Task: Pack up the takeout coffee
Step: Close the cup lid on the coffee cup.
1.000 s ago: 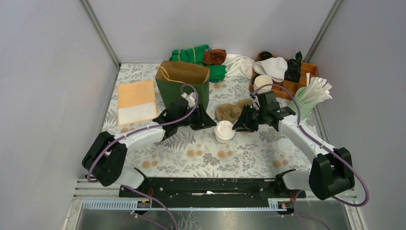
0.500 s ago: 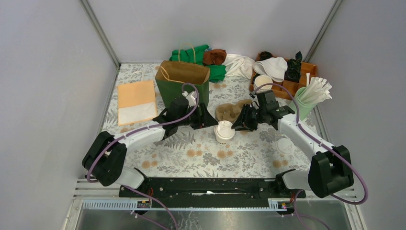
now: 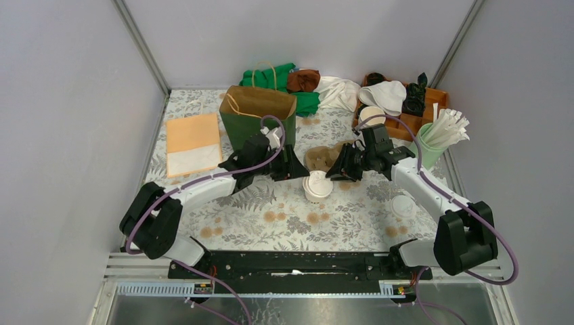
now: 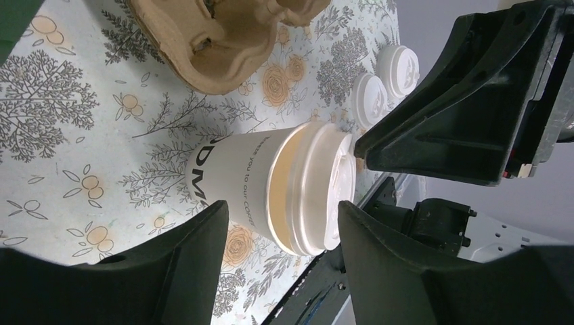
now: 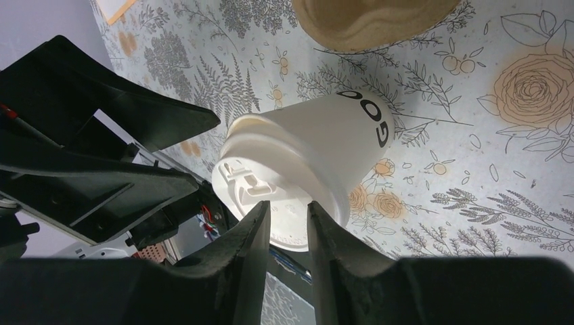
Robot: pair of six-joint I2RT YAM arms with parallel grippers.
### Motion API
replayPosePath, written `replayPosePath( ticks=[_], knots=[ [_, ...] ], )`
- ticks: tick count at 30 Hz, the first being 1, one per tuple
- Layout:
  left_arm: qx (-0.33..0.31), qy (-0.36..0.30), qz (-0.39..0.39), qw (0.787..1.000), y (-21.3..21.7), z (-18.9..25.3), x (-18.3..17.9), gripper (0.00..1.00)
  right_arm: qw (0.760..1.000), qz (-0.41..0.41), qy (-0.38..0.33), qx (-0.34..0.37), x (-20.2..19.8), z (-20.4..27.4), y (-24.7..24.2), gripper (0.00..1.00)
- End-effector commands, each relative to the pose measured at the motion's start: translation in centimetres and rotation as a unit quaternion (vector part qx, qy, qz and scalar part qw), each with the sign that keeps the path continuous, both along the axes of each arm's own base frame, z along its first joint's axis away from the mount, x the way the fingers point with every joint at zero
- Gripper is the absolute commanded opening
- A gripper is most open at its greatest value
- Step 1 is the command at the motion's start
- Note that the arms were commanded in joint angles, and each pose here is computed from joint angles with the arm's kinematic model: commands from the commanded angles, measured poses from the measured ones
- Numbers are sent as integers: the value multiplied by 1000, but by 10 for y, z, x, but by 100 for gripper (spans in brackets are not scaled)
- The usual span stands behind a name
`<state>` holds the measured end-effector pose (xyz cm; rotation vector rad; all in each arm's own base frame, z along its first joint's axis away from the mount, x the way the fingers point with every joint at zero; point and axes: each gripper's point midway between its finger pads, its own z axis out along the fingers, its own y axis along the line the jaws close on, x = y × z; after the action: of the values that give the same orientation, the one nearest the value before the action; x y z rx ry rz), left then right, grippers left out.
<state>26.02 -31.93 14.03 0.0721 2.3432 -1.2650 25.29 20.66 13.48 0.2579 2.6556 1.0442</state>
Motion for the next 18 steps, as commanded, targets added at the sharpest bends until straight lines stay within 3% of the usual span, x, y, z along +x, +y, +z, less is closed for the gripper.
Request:
replayPosePath(
  ticks=[1,8,15,18],
  knots=[
    [0,-46,-20,999,-11,23,9,66,1000,7,-25,14,11,21,5,35],
    [31,-72,-23,997,-13,28,13,72,999,10,-41,-11,8,28,-4,37],
    [93,-97,-45,990,-14,21,9,91,999,7,-39,-9,7,28,-3,39],
    [123,-109,-51,985,-13,19,10,93,998,3,-51,-26,8,32,-9,43]
  ],
)
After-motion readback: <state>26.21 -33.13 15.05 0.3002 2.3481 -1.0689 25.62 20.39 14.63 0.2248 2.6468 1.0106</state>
